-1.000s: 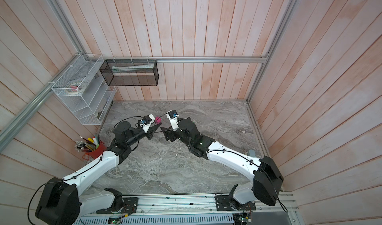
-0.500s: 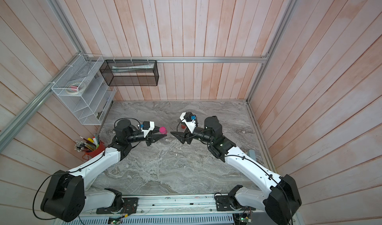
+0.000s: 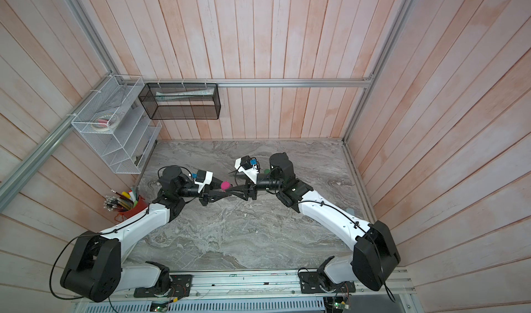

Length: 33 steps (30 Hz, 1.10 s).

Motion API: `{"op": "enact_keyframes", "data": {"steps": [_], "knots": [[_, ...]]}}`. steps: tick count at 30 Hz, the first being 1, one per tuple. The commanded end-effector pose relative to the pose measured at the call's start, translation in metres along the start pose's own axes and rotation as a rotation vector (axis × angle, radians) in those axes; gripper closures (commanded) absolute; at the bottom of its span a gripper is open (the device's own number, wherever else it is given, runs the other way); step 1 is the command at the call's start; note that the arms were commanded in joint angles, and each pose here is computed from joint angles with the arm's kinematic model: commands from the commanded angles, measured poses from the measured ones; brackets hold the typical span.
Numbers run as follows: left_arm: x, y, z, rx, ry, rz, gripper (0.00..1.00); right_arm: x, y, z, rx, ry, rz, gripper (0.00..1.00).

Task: Close the paint jar lid
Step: Screw the lid onto the paint jar.

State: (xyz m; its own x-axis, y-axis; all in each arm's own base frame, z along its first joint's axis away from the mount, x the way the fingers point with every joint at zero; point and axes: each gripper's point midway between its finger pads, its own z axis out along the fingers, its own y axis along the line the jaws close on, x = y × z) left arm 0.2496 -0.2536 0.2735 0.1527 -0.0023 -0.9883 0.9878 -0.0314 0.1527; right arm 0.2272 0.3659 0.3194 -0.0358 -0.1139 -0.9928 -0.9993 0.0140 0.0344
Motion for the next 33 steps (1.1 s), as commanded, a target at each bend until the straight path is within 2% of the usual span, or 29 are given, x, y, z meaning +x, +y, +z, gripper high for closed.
{"op": "enact_keyframes", "data": {"steps": [1, 6, 10, 15, 18, 22, 33], "knots": [[-0.010, 0.002, 0.000, 0.013, -0.013, 0.028, 0.69, -0.006, 0.007, 0.007, -0.047, 0.003, -0.013, 0.39], [-0.011, 0.003, 0.000, 0.007, -0.013, 0.034, 0.69, 0.000, 0.007, 0.014, -0.056, 0.031, 0.000, 0.48], [-0.011, 0.004, 0.000, 0.001, -0.009, 0.034, 0.69, 0.000, 0.005, 0.017, -0.048, 0.036, 0.002, 0.62], [-0.011, 0.005, 0.000, -0.009, -0.007, 0.040, 0.69, 0.007, 0.002, 0.021, -0.031, 0.070, 0.011, 0.66], [-0.011, 0.007, -0.001, -0.022, -0.003, 0.041, 0.69, 0.010, -0.003, 0.024, 0.005, 0.083, 0.016, 0.72], [-0.010, 0.016, -0.002, -0.088, 0.020, 0.059, 0.69, 0.017, -0.018, 0.027, 0.102, 0.114, 0.029, 0.78], [-0.020, 0.049, -0.018, -0.387, 0.089, 0.193, 0.71, 0.052, -0.075, 0.036, 0.531, 0.255, 0.090, 0.83]]}}
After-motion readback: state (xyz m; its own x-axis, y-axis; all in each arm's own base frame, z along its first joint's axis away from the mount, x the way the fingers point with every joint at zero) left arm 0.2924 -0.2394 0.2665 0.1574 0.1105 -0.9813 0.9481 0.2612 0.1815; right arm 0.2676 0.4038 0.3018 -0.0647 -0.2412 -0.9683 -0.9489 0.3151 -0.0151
